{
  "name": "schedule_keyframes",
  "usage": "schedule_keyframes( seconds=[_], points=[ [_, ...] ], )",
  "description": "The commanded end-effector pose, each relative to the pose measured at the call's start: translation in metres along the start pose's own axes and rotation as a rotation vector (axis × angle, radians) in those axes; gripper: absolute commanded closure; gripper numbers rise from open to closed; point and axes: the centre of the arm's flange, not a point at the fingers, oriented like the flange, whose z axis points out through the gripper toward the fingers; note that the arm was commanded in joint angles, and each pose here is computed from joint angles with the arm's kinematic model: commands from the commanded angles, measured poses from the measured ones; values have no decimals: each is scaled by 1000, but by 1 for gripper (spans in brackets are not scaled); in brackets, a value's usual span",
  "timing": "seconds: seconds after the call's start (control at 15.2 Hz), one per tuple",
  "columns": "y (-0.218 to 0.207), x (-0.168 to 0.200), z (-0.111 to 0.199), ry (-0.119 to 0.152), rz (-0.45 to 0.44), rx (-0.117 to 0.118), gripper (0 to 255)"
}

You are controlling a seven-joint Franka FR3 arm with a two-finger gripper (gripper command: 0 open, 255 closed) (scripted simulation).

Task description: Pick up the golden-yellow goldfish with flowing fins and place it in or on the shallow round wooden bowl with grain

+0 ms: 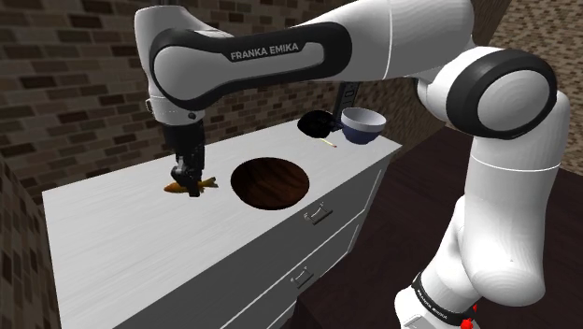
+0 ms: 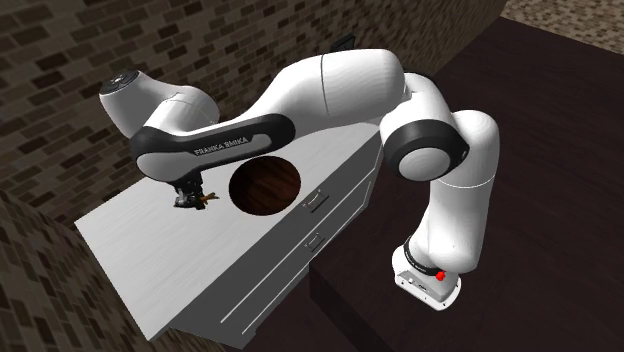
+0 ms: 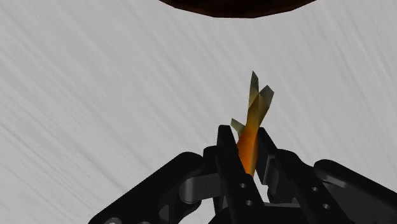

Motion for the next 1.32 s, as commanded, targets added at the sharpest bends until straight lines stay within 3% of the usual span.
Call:
schedule_keyframes(
  seconds=[0.0,1.25],
  points=[
    [-1,-1,-9,0,0,0,255],
    [-10,-7,-109,0,0,0,255]
  ],
)
